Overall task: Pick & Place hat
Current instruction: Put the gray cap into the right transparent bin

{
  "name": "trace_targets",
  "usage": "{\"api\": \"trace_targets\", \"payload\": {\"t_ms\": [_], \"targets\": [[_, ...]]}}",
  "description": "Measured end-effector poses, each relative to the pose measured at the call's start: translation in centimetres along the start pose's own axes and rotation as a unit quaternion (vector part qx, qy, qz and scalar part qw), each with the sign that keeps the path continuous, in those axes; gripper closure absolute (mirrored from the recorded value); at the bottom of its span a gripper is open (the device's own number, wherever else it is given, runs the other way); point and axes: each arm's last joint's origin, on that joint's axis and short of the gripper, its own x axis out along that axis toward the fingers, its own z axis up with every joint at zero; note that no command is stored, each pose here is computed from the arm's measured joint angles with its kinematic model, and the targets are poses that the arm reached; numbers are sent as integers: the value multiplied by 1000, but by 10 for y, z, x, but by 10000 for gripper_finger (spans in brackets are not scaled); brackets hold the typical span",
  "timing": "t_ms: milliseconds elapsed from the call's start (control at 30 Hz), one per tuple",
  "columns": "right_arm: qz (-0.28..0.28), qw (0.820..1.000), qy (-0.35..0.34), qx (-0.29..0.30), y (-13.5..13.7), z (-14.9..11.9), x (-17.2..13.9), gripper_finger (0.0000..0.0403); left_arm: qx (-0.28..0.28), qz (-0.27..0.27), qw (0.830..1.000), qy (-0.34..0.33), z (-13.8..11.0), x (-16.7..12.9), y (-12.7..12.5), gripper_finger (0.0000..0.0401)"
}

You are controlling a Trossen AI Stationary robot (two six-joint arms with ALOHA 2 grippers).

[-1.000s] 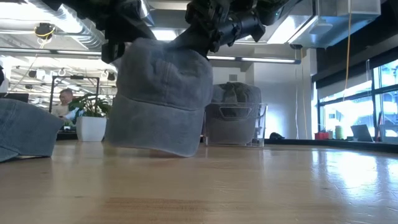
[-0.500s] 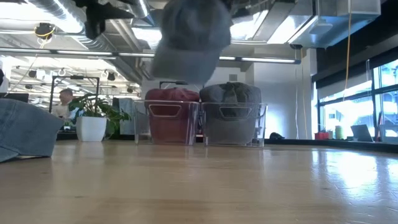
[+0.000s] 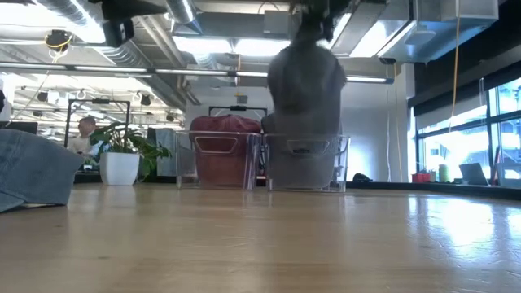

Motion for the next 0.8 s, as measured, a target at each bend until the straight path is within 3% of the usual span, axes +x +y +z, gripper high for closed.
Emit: {"api": "trace_targets", "payload": {"t_ms": [300, 433, 633, 800], "targets": [[0, 1000, 19, 20, -7, -51, 54, 370, -12, 21, 999, 34, -6, 0, 5, 280], [-7, 999, 23, 23, -6, -65, 65, 347, -63, 48, 992, 99, -17, -2, 11, 282], [-14, 999, 34, 19, -5, -71, 68, 329, -156, 124, 951, 236, -39, -7, 25, 296], [-15, 999, 30, 8, -6, -69, 67, 322, -155, 183, 920, 311, -53, -12, 31, 308]]}}
